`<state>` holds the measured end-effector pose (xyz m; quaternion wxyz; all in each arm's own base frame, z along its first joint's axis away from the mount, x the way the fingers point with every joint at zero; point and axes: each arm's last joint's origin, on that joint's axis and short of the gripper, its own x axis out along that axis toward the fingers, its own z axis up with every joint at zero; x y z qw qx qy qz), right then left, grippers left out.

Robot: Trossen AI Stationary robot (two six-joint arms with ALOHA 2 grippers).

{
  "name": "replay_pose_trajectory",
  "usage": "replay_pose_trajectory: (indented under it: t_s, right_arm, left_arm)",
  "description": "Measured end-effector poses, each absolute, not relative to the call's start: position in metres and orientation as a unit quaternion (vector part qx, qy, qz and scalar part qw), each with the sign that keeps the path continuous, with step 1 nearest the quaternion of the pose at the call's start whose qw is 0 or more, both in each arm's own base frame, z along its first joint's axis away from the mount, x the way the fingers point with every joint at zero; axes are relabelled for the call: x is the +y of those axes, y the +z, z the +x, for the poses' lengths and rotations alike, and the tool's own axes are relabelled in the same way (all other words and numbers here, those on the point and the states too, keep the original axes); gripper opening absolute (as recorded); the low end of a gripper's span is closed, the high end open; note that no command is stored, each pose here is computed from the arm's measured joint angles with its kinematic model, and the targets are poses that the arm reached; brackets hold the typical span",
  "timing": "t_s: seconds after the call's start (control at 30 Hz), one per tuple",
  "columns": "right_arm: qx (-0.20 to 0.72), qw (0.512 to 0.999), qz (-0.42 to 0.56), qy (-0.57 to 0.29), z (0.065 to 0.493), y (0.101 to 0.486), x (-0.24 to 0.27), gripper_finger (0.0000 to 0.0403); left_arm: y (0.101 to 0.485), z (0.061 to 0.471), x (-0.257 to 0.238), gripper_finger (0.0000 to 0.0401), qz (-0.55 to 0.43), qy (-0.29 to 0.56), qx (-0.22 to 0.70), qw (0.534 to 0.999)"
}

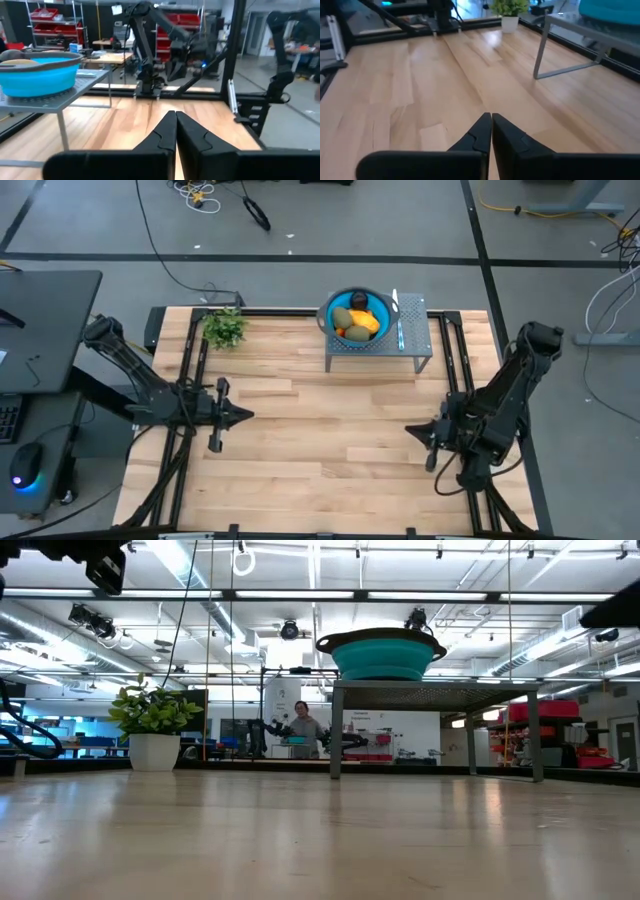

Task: Pick & Place Fruit
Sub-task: Return to Home Position

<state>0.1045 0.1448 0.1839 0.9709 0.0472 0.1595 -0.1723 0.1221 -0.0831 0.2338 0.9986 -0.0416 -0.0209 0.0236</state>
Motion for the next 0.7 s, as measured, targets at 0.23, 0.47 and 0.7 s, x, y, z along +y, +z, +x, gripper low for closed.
replay_pose_trajectory:
  t_s: [0.23,0.47,0.7]
  right_arm:
    - [0.12,0.979,0.058,-0.155,0.086,0.152,0.135,0.0021]
    - [0.058,0.985,0.067,-0.147,0.072,0.137,0.125,0.0021]
    - [0.019,0.989,0.064,-0.13,0.061,0.122,0.112,0.0021]
  left_arm:
    - [0.187,0.109,-0.068,0.001,-0.089,0.023,-0.098,0.991]
    - [0.19,0.114,-0.061,0.0007,-0.089,0.027,-0.108,0.99]
    - [0.189,0.124,-0.044,0.0013,-0.084,0.035,-0.114,0.989]
